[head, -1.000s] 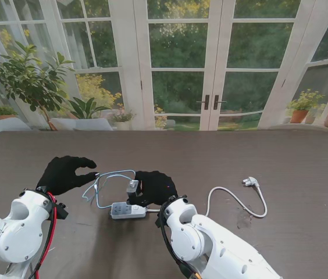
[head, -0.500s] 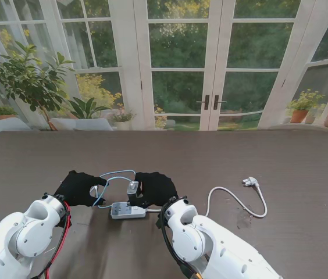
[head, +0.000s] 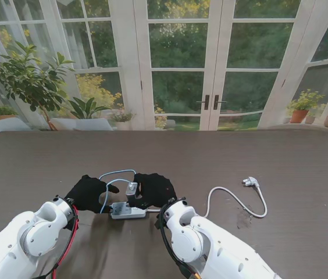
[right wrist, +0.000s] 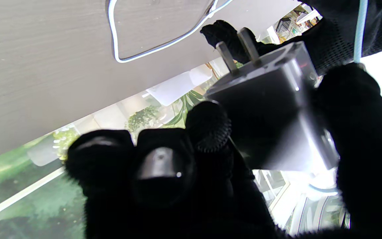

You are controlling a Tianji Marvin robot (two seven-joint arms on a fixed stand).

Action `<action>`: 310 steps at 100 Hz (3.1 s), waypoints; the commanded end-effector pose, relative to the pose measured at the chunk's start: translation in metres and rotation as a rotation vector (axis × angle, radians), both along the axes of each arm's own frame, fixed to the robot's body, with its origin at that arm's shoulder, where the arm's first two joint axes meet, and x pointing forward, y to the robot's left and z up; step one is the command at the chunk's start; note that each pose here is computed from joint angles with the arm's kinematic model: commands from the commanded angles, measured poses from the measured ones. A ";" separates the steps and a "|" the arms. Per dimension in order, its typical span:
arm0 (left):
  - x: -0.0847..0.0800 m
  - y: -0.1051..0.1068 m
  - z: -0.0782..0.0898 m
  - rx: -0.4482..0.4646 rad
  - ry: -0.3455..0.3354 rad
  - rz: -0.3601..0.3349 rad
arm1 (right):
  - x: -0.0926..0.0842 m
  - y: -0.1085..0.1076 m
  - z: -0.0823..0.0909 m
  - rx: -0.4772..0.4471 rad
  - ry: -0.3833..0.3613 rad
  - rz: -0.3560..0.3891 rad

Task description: Set up the charging station

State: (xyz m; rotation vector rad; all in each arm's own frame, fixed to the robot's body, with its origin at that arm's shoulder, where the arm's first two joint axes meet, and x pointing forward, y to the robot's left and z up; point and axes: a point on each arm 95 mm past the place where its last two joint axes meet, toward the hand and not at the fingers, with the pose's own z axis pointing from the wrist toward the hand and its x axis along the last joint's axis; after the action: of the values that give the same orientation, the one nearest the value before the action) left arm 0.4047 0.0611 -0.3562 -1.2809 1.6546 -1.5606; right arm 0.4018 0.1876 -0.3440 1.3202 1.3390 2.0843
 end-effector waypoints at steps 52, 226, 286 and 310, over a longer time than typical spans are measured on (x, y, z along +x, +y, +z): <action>-0.010 -0.006 -0.024 0.079 0.040 -0.081 | 0.000 0.022 -0.017 0.002 0.010 0.044; -0.012 -0.014 -0.049 0.078 -0.033 -0.107 | 0.011 0.036 -0.048 -0.054 -0.139 0.078; -0.012 -0.014 -0.050 0.079 -0.027 -0.116 | 0.020 0.035 -0.053 -0.114 -0.171 0.098; -0.012 -0.013 -0.049 0.079 -0.027 -0.116 | 0.022 0.030 -0.057 -0.139 -0.158 0.103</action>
State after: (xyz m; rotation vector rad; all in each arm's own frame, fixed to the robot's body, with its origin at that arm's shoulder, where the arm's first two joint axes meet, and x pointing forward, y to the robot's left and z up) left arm 0.4014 0.0467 -0.3909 -1.0989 1.7301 -1.5927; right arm 0.4239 0.2190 -0.3982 1.0218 1.4515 2.0860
